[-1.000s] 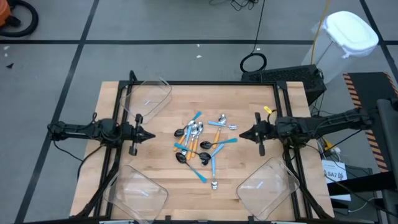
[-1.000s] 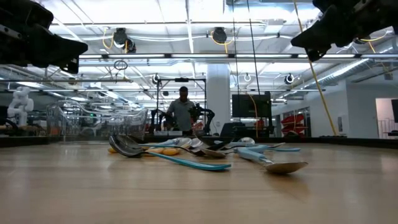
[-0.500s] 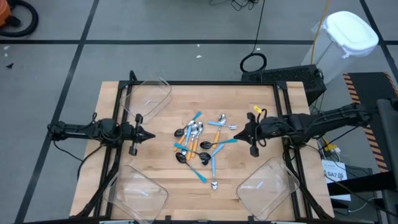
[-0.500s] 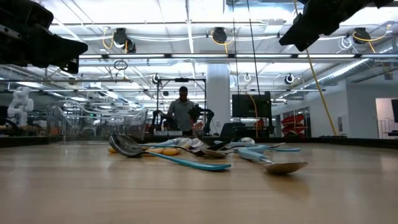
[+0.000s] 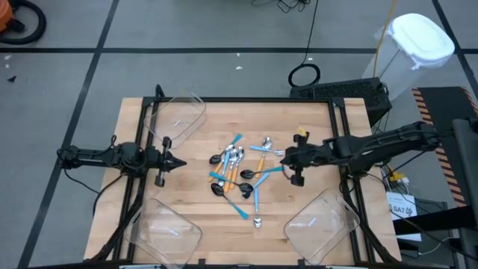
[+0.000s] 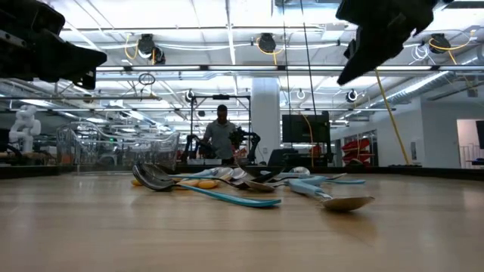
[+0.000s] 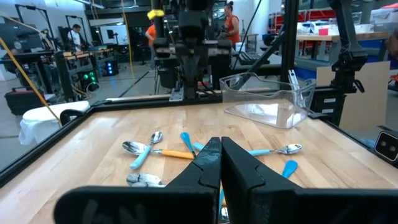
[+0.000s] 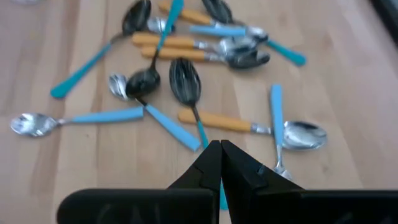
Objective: Sort silverware by color (type)
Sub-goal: Put the blue spoon into the top left transparent bin
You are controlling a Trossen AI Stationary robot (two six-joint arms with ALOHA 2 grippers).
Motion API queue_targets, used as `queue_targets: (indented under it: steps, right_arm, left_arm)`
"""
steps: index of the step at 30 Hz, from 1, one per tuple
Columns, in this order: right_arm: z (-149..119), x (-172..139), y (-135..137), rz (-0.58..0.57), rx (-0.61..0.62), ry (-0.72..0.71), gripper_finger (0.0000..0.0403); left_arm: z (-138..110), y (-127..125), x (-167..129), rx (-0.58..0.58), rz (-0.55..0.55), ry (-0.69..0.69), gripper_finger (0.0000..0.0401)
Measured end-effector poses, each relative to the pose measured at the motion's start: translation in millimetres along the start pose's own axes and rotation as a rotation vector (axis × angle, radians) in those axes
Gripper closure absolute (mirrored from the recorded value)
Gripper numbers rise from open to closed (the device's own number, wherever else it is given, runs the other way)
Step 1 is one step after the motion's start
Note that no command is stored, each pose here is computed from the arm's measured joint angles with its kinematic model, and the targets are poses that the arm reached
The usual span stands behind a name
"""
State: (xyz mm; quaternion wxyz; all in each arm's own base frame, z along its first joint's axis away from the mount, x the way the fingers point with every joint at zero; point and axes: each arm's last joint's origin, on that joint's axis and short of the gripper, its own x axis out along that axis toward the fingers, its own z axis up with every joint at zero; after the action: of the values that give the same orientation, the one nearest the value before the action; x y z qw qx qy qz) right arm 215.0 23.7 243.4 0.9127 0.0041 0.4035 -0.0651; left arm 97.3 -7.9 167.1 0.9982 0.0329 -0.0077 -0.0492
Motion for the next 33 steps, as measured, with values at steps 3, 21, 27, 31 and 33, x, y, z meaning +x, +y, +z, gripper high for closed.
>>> queue_targets:
  steps: [3, 21, 27, 31, 33]
  right_arm:
    - [-0.4, 14.3, 3.0, -0.006, -0.02, 0.039, 0.0395]
    - [0.6, 80.2, -10.4, 0.039, -0.006, 0.206, 0.0271]
    - [-7.1, 89.4, -9.9, 0.033, -0.011, 0.279, 0.0269]
    - [-10.5, 89.4, -10.2, 0.029, -0.018, 0.316, 0.0261]
    - [-10.3, 89.5, -10.2, 0.032, -0.039, 0.313, 0.0253]
  left_arm:
    - [0.1, 0.0, 0.0, -0.001, 0.0, -0.001, 0.0393]
    - [0.4, 0.0, 0.0, 0.002, 0.001, -0.005, 0.0393]
    - [0.4, 0.0, 0.0, 0.005, 0.001, -0.005, 0.0393]
    - [0.4, 0.0, 0.0, 0.006, 0.001, -0.005, 0.0393]
    - [0.4, 0.0, 0.0, 0.003, 0.001, -0.006, 0.0393]
